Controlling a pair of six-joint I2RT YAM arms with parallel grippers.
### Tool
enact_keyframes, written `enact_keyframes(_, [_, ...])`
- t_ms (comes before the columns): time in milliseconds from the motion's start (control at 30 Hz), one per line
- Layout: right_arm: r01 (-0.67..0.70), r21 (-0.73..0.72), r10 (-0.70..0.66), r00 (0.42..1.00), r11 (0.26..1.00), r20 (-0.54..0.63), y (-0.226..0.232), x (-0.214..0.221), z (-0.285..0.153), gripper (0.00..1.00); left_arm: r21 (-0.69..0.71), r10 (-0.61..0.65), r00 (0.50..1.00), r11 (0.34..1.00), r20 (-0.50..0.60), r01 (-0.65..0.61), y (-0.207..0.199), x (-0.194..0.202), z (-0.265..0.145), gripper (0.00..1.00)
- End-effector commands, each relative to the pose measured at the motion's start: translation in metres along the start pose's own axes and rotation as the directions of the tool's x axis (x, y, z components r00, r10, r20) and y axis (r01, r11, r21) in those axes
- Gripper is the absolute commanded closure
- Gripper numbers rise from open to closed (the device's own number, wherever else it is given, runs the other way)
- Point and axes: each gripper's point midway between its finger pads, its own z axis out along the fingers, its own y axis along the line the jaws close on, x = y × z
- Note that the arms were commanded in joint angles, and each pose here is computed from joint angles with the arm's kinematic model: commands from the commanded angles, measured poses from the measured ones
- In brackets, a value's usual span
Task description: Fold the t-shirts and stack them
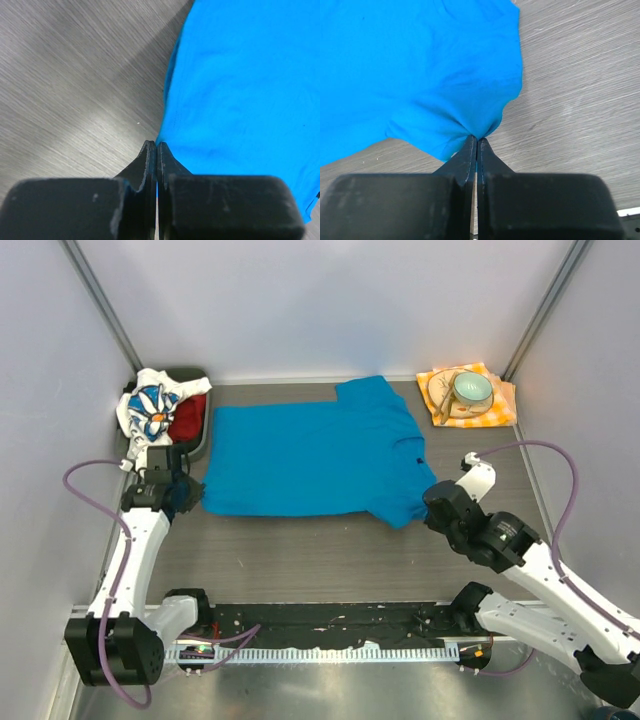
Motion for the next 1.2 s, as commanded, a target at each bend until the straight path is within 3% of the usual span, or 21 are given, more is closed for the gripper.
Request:
enact_keyframes(0, [0.006,0.060,-0.012,0.995,0.998,0.095,-0.017,-0.029,-0.015,0.99,-0.015,0.026,1.000,1.000,0.013,-0.026,0.010,-0.002,-0.012,1.00])
enact_keyframes(400, [-0.047,0.039,0.044,0.995,0.998,0.093,-0.032,-0.031,-0.035,0.99,-0.029,0.038,0.999,0.999,-0.020,-0.039,0.027,0.016,-0.010,1.00])
enact_keyframes(1167, [0.117,-0.016,-0.114,0.986,0.993,0.122,0.065,-0.070,0.016,0.99,-0.046,0.012,0.998,0.999,-0.063,-0.015,0.010,0.013,0.013,1.00])
